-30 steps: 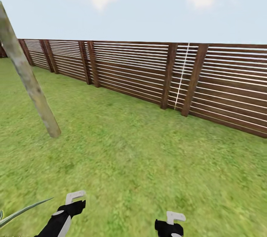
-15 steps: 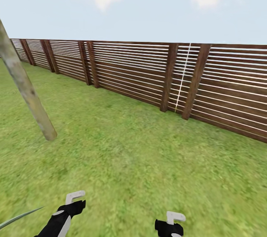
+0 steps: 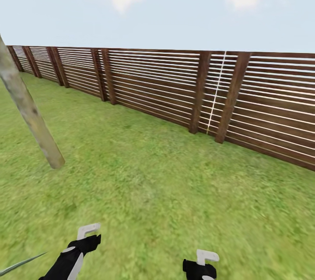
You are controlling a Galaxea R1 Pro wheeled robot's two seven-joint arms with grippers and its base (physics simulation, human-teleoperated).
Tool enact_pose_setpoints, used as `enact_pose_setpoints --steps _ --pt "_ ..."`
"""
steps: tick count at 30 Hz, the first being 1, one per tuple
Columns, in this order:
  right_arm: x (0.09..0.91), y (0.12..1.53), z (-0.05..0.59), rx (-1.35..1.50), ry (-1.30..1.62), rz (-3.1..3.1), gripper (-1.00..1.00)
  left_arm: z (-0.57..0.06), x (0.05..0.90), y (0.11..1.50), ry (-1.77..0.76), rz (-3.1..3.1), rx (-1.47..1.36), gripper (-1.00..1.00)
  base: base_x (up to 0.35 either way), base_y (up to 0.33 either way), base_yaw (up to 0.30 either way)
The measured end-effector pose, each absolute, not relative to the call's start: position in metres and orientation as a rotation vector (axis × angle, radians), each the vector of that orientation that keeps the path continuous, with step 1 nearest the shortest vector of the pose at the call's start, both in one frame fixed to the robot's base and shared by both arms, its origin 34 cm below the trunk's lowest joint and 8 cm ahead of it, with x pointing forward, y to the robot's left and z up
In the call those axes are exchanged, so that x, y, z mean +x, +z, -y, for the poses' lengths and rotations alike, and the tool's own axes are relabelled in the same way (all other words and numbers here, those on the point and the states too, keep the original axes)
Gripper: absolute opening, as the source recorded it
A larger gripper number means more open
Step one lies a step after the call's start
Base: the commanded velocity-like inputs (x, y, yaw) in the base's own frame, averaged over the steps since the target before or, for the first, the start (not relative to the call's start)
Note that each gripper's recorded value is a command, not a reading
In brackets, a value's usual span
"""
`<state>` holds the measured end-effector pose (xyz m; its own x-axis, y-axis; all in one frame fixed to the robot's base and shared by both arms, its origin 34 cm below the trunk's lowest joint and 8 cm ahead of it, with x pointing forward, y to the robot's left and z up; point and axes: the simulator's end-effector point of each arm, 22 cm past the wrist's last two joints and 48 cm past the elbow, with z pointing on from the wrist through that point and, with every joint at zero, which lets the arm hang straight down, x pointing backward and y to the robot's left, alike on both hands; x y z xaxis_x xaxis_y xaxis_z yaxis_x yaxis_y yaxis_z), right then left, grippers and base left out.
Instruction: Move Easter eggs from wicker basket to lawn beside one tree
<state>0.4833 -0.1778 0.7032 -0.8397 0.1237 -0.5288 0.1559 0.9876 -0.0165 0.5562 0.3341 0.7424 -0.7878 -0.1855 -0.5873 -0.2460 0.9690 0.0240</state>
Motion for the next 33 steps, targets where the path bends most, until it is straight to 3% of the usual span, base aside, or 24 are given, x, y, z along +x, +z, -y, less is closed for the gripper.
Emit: enact_pose_setpoints --steps 7,33 --pt "0.4834 0.7032 0.1777 0.195 -0.079 -2.579 1.00 -0.3335 0.5562 0.7424 0.130 -2.501 -0.303 1.00 0.306 -0.072 0.100" --pt "0.4834 0.7032 0.1777 0.195 -0.079 -2.579 1.00 -0.3332 0.5559 0.7423 0.135 -2.501 -0.304 1.00 0.303 -0.130 0.279"
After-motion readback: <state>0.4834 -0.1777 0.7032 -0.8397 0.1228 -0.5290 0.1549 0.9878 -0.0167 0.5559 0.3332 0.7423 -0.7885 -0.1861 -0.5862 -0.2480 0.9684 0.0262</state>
